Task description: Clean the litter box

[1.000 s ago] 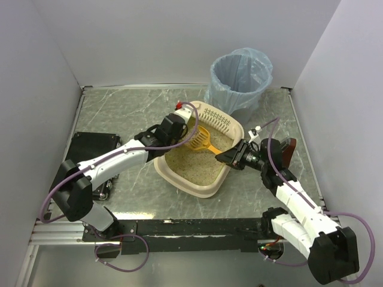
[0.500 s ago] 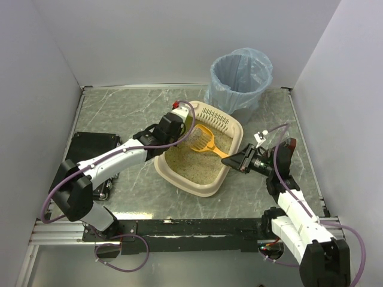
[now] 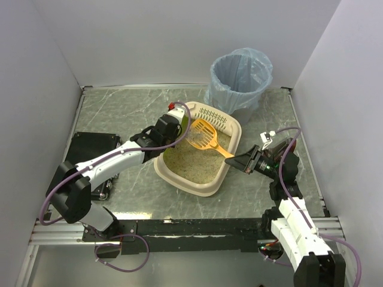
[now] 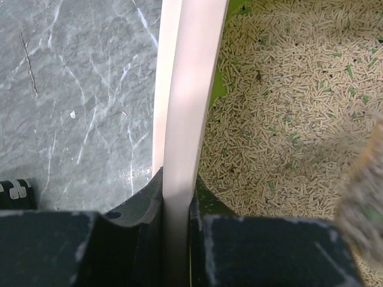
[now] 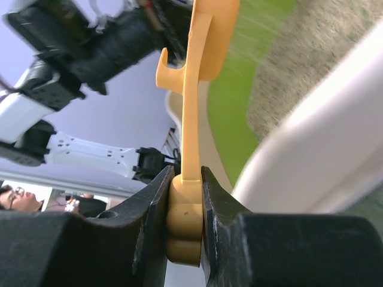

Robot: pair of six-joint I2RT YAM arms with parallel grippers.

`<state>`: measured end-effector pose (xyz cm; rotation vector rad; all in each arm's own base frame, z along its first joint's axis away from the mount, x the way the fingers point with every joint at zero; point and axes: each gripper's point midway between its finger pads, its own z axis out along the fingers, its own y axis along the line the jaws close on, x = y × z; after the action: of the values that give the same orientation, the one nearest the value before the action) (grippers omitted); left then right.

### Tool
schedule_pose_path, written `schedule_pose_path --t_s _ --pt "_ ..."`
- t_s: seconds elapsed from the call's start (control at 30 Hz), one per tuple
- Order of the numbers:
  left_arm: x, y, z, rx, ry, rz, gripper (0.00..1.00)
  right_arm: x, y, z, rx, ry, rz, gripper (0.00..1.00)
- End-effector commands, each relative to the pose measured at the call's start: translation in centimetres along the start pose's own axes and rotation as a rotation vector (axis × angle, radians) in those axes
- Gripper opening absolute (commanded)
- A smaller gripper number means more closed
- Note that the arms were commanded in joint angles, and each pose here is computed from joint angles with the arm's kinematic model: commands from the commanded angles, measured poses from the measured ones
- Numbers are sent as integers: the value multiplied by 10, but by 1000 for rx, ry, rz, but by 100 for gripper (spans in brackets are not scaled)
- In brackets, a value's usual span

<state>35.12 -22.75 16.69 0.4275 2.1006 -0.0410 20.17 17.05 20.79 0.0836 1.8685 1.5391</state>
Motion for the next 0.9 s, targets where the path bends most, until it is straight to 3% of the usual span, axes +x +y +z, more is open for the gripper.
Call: schedule_pose_path --t_s 0.0,0.13,0.27,0.33,0.43,0.53,0.63,0.7,0.77,0.87 --pt "-108 -3 -35 70 -354 -229 1 -12 32 0 -118 4 -79 0" --pt "-110 -4 -37 78 -364 -233 1 -14 13 -2 -22 -42 -79 0" --pt "-111 -7 -35 91 -356 -235 1 -16 33 0 -101 7 -75 0" --pt "-111 -6 -34 83 -354 -235 1 -11 17 -2 -20 9 -41 0" --pt "-109 -6 -33 85 -362 -231 1 -24 29 2 -82 -53 -134 0" --pt "-111 -9 -33 93 -350 -232 1 -10 24 2 -104 56 4 0" --pt "-105 -6 -31 81 -343 -212 1 -23 3 -3 25 -59 -67 0" --pt "-109 -7 -33 89 -368 -214 1 -31 17 0 -25 -80 -102 0" --pt "-111 -9 -31 95 -362 -214 1 -27 27 2 -86 -23 -63 0" --pt "-110 -6 -30 78 -350 -214 1 -27 2 -5 49 -48 -61 0"
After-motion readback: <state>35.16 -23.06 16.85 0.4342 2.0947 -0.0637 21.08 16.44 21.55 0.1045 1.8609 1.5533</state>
